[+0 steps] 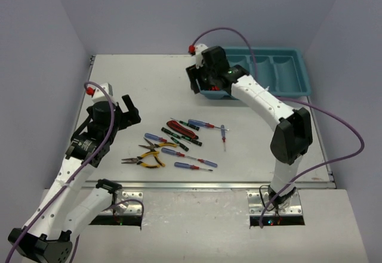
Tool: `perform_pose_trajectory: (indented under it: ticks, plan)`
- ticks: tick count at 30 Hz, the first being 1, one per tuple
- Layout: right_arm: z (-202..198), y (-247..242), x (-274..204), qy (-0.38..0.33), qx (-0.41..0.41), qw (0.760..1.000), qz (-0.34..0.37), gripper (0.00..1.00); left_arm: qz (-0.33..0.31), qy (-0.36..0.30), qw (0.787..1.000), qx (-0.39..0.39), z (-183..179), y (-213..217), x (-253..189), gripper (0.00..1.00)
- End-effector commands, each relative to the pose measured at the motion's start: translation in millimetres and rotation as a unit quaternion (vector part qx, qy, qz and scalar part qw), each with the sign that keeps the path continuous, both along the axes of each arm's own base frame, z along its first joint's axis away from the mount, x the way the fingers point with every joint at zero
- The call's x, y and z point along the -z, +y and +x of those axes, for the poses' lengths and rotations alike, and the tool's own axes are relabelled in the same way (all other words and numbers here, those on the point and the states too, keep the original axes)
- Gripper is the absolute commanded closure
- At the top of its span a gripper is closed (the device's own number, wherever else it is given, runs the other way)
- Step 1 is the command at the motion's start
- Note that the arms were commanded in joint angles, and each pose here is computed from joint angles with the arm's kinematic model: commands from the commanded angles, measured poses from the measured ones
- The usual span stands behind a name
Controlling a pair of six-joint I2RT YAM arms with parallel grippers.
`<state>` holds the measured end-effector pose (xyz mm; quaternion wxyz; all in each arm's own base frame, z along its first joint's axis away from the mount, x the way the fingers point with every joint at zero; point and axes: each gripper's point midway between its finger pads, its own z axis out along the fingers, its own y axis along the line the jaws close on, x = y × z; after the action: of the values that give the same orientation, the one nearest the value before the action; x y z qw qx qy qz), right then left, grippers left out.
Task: Sort the tools into containers
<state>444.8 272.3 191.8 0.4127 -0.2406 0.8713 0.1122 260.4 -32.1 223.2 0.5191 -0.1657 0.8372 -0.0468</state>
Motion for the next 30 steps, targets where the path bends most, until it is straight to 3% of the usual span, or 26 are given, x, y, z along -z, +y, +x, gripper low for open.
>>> perform_pose_trajectory:
  ticks: [1,7,15,26,30]
  plan:
    - [-71,61,54,0.031,-0.127,0.991,-0.039,0.39,-0.011,-0.039,0.999,-0.022,1,8,-23,0.00]
    - [-95,93,92,0.055,-0.183,0.978,-0.085,0.42,-0.014,-0.046,0.999,-0.016,0,6,-26,0.00]
    - [-88,104,145,0.088,-0.184,0.969,-0.139,0.42,-0.016,-0.049,0.999,-0.008,0,4,-27,0.00]
    - [-91,109,181,0.119,-0.193,0.961,-0.156,0.61,-0.019,-0.059,0.998,0.000,-2,2,-31,0.00]
    - [-93,109,191,0.128,-0.195,0.959,-0.164,0.60,-0.020,-0.059,0.998,0.001,-3,2,-31,0.00]
